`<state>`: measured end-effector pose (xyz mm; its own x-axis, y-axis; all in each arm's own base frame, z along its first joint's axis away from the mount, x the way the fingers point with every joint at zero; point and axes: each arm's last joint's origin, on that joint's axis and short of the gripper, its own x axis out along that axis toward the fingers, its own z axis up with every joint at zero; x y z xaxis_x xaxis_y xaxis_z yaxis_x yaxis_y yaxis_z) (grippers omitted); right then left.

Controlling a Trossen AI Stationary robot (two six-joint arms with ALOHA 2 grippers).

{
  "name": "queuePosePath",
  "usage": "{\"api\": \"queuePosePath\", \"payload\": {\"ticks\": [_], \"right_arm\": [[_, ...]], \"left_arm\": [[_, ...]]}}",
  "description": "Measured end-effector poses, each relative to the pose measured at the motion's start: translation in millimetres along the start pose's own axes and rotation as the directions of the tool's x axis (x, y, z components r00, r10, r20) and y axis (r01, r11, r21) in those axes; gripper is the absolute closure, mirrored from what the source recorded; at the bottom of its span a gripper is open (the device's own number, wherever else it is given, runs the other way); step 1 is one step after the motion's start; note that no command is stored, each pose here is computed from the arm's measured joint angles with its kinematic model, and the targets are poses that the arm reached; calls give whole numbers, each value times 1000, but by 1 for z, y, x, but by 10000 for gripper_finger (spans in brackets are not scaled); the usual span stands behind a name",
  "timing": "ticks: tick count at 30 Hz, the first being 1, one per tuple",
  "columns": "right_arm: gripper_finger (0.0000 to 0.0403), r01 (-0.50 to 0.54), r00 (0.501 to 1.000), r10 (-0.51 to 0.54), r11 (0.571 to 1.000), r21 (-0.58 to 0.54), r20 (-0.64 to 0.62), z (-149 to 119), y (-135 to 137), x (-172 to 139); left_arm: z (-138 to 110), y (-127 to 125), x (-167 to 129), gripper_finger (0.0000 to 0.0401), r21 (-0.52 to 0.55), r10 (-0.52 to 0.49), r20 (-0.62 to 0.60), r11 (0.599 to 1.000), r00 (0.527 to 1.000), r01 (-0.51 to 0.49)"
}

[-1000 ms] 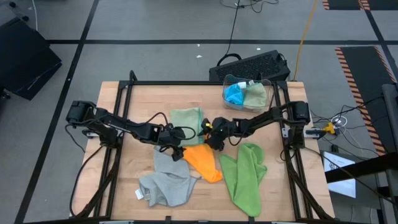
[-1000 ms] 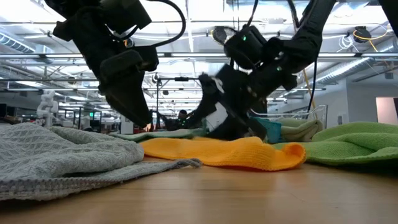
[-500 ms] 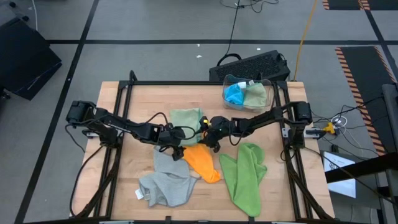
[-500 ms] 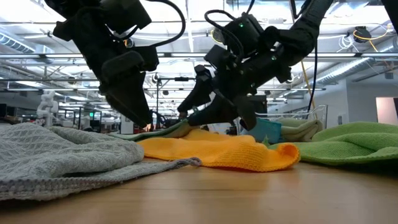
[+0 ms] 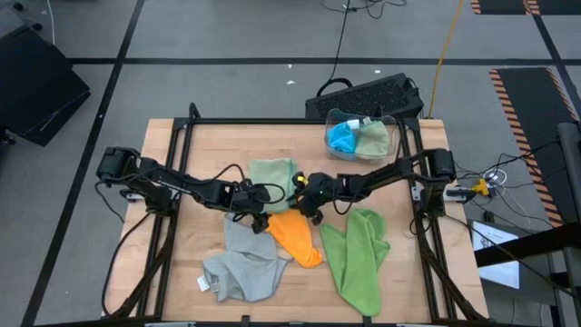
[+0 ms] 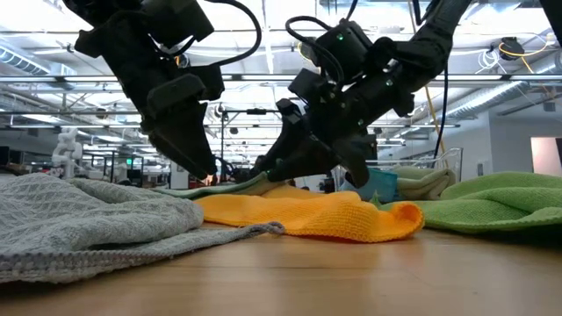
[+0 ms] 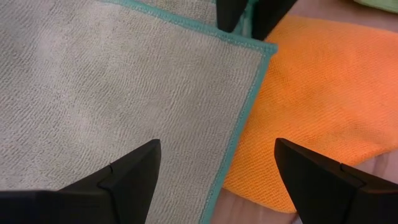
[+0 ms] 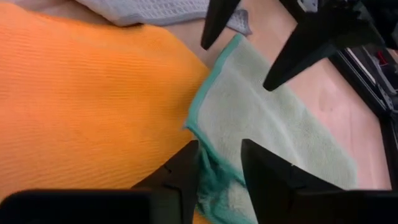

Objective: Fold microfiber towels
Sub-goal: Fold the light green microfiber towel

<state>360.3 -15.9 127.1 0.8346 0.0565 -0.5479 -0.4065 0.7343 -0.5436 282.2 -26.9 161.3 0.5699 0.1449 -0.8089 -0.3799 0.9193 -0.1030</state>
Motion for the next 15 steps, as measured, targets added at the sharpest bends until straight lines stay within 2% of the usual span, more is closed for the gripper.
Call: {"api": "queuePosePath", "payload": {"ticks": [5, 11, 15], "right_arm": [[316, 0, 1000, 0, 1000, 11, -13, -4, -3, -1], [394, -27, 1000, 28, 999, 40, -13, -8, -1, 2], [395, -9, 1000, 11, 997, 73, -21, -2, -4, 1]], "left_arm": [[0, 0, 0, 89, 0, 8, 5, 1000, 1000, -8], [1, 0, 0, 89, -3, 18, 23, 1000, 1000, -18], [3, -3, -1, 89, -4, 4, 35, 1000, 999, -4]]}}
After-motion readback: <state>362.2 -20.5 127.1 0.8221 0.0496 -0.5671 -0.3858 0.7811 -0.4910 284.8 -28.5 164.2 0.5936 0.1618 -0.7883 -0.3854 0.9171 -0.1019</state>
